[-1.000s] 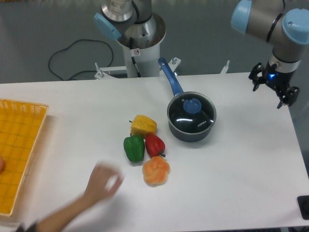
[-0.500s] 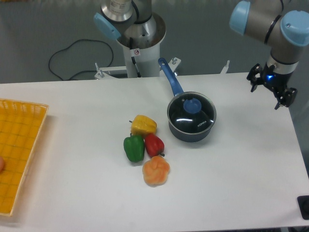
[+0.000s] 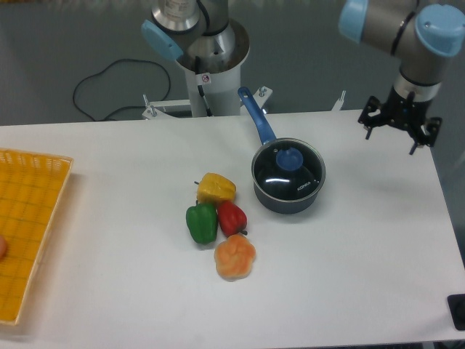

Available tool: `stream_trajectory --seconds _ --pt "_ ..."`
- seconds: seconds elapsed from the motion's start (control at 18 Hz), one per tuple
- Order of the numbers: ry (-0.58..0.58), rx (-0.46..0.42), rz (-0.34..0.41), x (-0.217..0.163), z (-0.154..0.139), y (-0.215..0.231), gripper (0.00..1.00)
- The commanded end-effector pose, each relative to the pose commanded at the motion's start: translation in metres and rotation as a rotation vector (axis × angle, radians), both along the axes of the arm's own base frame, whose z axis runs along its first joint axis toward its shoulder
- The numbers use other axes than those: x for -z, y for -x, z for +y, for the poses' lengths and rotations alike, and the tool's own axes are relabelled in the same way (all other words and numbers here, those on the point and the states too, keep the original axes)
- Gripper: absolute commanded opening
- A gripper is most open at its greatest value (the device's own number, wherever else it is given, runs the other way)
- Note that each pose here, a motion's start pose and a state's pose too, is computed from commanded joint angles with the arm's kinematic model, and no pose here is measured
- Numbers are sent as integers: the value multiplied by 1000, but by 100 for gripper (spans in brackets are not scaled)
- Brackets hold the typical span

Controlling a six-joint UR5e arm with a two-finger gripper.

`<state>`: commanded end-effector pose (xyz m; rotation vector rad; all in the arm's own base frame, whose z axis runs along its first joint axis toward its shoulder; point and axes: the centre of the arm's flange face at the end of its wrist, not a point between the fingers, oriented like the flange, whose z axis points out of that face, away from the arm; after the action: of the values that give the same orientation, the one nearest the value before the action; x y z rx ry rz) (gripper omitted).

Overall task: Open the lid
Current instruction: 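Move the open gripper over the pot lid's blue knob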

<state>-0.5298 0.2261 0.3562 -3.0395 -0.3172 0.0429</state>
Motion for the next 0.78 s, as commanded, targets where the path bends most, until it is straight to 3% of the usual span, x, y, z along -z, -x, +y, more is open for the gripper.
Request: stream_trajectory --seconds 0.17,0.39,0.78 --pt "0 -148 -43 7 10 -23 100" --pt "-4 -261 -51 -4 34 -51 100" --pt "0 -318 -84 2 60 -102 100"
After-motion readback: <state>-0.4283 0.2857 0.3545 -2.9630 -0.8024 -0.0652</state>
